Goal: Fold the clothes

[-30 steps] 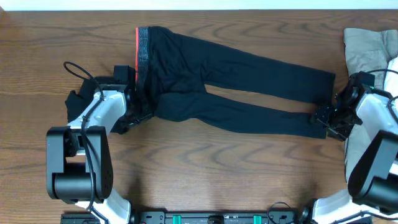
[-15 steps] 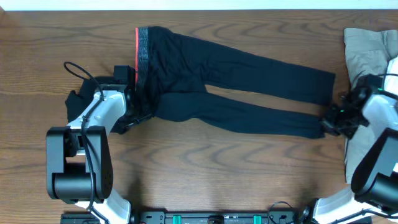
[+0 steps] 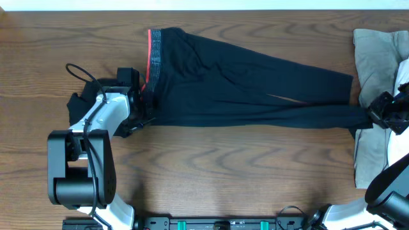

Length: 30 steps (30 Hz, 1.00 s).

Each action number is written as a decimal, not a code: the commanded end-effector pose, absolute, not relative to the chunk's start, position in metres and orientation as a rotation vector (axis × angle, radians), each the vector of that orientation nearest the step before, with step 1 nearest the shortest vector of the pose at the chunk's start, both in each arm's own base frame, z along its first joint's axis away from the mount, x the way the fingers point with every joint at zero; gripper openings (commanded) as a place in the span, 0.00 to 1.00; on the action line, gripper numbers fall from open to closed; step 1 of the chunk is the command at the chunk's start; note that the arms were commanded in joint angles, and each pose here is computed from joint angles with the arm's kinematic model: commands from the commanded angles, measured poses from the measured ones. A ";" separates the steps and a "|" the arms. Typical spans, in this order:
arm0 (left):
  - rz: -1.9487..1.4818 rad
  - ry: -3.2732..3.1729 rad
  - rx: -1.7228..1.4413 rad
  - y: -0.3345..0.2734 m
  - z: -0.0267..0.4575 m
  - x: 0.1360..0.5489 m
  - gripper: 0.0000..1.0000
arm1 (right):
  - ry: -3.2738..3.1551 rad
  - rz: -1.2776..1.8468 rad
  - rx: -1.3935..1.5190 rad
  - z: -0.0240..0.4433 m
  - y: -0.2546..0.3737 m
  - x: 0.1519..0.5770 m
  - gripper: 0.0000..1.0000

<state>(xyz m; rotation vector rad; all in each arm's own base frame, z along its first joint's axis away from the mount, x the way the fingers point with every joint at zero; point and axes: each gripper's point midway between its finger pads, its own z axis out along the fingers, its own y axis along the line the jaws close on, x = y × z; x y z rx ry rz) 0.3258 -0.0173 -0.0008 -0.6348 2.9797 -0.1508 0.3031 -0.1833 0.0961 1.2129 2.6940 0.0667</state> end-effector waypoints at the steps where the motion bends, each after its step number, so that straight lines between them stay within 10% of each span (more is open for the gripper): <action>1: -0.119 3.015 -0.661 -0.012 -0.002 0.318 0.06 | 2.697 -0.017 1.194 0.100 -0.193 0.299 0.05; 9: -0.106 3.037 -0.724 0.004 0.004 0.309 0.06 | 2.699 -0.202 1.218 0.101 -0.211 0.287 0.22; 14: -0.104 3.040 -0.763 0.012 0.004 0.305 0.06 | 2.694 -0.150 1.222 0.101 -0.206 0.291 0.15; 22: -0.103 3.069 -0.751 0.012 0.004 0.299 0.06 | 2.728 0.004 1.220 0.085 -0.185 0.290 0.59; 30: -0.098 3.091 -0.757 0.011 0.005 0.293 0.06 | 2.700 0.139 1.200 0.043 -0.167 0.292 0.63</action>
